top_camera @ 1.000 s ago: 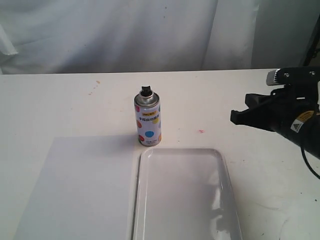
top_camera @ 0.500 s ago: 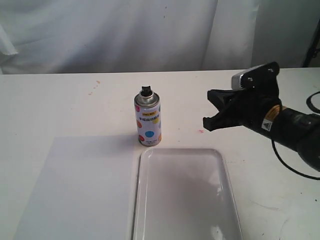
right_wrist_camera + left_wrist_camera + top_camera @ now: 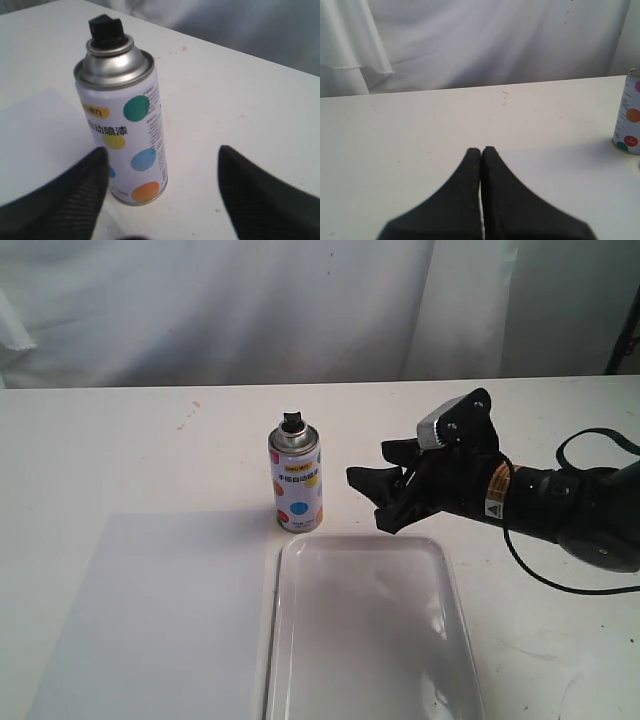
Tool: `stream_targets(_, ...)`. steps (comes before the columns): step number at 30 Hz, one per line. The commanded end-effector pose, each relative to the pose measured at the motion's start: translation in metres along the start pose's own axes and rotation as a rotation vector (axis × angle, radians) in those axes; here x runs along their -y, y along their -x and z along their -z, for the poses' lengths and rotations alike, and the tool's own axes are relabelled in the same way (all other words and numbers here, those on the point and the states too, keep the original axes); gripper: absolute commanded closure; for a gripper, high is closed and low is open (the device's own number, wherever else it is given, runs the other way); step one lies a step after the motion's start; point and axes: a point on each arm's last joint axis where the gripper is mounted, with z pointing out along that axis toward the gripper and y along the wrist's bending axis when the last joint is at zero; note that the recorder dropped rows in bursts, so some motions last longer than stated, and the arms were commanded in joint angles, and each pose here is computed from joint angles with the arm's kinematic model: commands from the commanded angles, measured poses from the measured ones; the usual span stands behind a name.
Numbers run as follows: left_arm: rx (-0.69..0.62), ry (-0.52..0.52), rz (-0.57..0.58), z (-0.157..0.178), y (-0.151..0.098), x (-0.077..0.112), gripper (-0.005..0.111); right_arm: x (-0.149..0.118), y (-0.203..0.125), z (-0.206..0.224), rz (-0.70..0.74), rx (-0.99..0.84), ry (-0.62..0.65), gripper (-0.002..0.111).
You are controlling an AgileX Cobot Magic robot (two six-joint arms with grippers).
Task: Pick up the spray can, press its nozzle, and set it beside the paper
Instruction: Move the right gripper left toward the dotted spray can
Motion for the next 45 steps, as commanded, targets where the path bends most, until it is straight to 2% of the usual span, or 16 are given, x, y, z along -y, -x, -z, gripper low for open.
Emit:
stream_targets(1, 0.003, -0.006, 0.004, 0.000, -0.001, 0.000, 0.107, 0.002, 0.005, -0.001, -0.046, 0.043, -0.023, 0.030)
stream_targets(8, 0.003, -0.006, 0.004, 0.000, -0.001, 0.000, 0.107, -0.010, 0.004, -0.018, -0.045, 0.041, 0.013, 0.029)
stream_targets(15, 0.003, -0.006, 0.004, 0.000, -0.001, 0.000, 0.107, -0.022, -0.003, -0.042, -0.012, -0.041, 0.039, 0.029)
stream_targets(30, 0.003, -0.006, 0.004, 0.000, -0.001, 0.000, 0.107, -0.022, -0.005, -0.073, -0.040, 0.012, 0.101, 0.029)
stream_targets(45, 0.003, -0.006, 0.004, 0.000, -0.001, 0.000, 0.107, -0.011, 0.002, -0.093, -0.064, 0.039, 0.066, 0.029)
